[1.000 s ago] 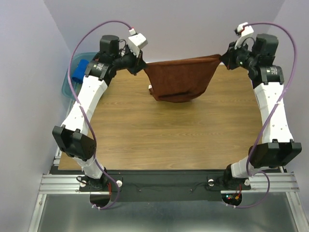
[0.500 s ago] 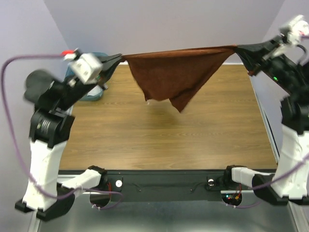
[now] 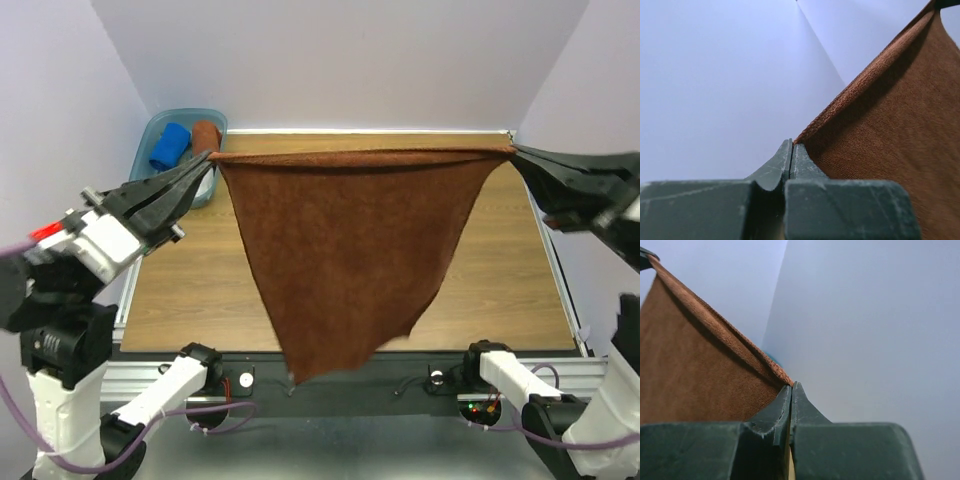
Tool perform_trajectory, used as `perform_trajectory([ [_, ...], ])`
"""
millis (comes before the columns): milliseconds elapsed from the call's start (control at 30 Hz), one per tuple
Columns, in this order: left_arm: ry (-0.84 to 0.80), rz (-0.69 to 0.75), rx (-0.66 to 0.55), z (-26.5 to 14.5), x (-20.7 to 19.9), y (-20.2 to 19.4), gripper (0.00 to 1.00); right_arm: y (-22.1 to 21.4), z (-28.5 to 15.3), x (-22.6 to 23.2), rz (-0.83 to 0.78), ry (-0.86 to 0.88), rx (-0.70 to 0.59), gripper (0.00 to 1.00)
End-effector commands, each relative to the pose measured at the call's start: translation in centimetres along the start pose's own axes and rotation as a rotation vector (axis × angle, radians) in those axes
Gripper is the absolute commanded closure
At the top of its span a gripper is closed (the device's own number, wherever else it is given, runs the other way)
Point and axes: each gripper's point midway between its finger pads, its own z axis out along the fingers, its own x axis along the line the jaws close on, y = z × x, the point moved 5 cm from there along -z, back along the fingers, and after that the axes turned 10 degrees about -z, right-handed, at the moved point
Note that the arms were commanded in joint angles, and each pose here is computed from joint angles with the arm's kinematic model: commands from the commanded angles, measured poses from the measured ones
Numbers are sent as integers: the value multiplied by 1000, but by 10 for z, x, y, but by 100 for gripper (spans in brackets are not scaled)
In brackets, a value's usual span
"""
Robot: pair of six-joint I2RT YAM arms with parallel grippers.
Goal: Roll the towels
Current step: Flatten the towel
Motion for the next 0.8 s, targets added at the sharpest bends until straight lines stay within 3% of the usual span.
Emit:
perform_trajectory([
  [0, 252, 62, 58, 0, 38, -26, 100, -91, 16, -47, 61, -231, 232, 99],
  [100, 243, 9, 200, 7, 40, -98, 100, -155, 28, -51, 118, -219, 321, 100],
  [233, 307, 10, 296, 16, 54, -173, 100, -243, 45, -57, 202, -197, 418, 99],
  [367, 335, -60, 484, 38, 70, -284, 100, -339, 63, -65, 255, -173, 527, 99],
  [433, 346, -83, 523, 47, 77, -321, 100, -401, 69, -66, 308, -170, 609, 99],
  [467, 336, -107, 566, 55, 79, -361, 100, -418, 75, -69, 296, -168, 610, 99],
  [533, 338, -118, 586, 66, 88, -391, 100, -460, 81, -72, 321, -165, 652, 100],
  [567, 327, -139, 672, 66, 87, -441, 100, -496, 89, -76, 337, -160, 683, 100],
  [600, 333, -146, 711, 69, 90, -463, 100, -517, 94, -78, 357, -157, 700, 100],
  [633, 343, -166, 776, 74, 100, -502, 100, -567, 93, -71, 408, -152, 765, 99],
  [767, 390, -183, 797, 93, 142, -551, 100, -629, 119, -95, 423, -204, 775, 99],
])
